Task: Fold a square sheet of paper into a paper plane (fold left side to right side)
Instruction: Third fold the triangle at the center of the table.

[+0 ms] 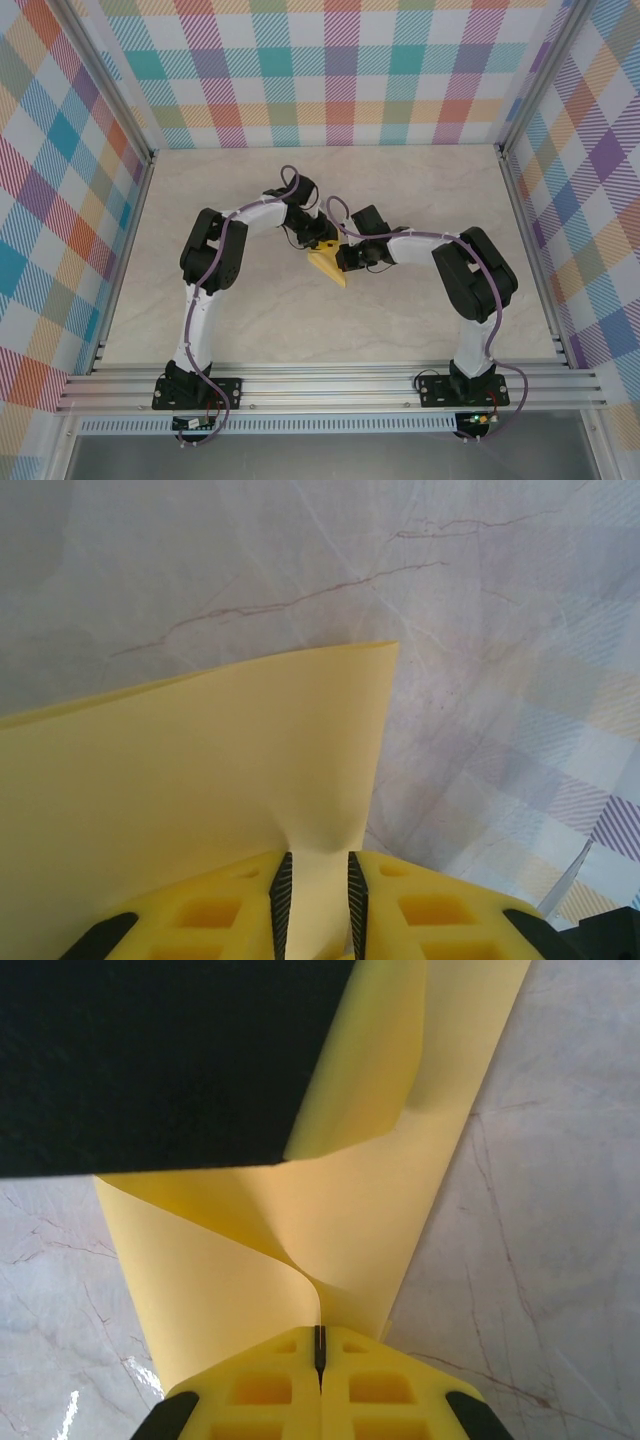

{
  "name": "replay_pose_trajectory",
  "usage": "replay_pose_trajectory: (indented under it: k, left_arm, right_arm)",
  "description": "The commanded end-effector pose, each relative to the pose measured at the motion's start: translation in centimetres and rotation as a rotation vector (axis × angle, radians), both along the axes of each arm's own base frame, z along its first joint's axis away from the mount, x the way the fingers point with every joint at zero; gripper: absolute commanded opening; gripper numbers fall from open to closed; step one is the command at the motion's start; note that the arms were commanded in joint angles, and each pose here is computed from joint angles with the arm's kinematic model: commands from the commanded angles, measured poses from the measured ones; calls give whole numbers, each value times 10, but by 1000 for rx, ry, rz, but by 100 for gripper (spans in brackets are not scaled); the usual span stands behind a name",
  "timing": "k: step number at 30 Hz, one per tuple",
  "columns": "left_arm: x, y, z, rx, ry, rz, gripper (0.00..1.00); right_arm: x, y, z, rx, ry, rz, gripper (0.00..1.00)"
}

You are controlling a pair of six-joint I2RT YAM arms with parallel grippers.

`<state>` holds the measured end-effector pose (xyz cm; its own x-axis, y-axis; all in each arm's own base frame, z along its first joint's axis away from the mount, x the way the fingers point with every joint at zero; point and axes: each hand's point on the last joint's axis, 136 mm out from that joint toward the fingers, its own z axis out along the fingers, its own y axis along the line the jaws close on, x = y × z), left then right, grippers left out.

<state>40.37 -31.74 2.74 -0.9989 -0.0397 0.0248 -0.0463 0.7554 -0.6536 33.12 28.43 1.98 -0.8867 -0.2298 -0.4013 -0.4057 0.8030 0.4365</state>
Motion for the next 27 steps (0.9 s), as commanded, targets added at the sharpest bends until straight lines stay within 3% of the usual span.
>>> replay_pose_trajectory:
  k: [1,9,13,19,27]
  left_arm:
    - [-9,5,-10,62,40,-28,26]
    - [24,18,33,27,-8,-4,37]
    - [35,32,52,21,-34,24,38]
    - [11,56,70,6,-72,75,26]
    - [-30,34,65,-121,3,52,22]
  right_arm:
    - [-14,-9,-20,-33,93,-8,0]
    - [-22,-13,-27,-45,114,1,0]
    - [-22,-12,-27,-43,111,7,0]
    - [-21,-12,-24,-44,103,14,0]
    - [-20,-11,-25,-52,103,24,0]
